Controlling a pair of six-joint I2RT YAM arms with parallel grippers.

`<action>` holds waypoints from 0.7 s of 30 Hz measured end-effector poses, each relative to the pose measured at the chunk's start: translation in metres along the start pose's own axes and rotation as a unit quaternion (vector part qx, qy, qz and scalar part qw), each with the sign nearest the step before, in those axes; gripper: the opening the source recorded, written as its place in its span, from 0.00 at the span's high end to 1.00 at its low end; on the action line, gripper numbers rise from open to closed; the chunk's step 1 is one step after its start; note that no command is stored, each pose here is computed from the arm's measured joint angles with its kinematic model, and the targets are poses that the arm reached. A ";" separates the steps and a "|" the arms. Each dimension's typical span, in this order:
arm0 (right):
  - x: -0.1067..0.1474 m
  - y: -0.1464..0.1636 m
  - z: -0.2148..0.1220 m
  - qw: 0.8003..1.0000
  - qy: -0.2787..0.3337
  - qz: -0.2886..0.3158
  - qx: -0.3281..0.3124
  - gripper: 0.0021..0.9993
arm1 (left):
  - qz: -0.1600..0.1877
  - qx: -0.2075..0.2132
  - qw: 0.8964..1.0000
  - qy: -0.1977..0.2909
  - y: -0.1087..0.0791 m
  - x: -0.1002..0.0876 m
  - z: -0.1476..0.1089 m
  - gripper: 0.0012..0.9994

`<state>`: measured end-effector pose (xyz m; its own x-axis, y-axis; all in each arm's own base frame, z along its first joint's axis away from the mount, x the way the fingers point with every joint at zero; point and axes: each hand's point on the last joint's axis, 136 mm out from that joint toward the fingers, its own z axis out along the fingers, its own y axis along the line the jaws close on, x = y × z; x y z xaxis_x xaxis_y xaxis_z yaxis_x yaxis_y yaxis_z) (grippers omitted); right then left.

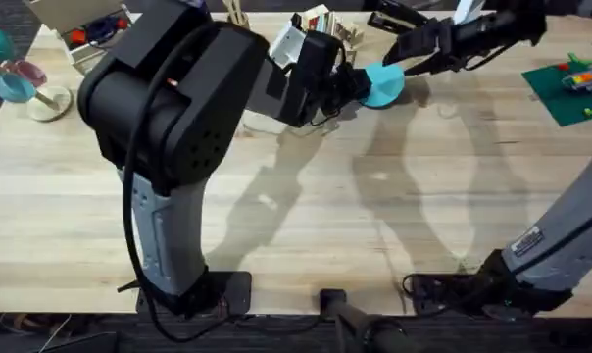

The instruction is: Pick up the plates from the table one by one and place each into a slot on the dish rack.

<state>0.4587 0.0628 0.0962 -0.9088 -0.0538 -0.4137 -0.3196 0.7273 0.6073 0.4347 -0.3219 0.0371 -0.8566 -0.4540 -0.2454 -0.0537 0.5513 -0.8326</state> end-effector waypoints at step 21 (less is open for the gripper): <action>0.013 0.001 0.030 0.999 0.032 0.025 -0.013 0.34 | 0.000 -0.001 1.000 0.000 0.000 0.000 0.000 0.96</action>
<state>0.4547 0.0832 0.0708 -0.9390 -0.0628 -0.3382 -0.2798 0.7116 0.6445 0.4347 -0.3219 0.0369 -0.8570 -0.4537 -0.2442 -0.0553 0.5522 -0.8318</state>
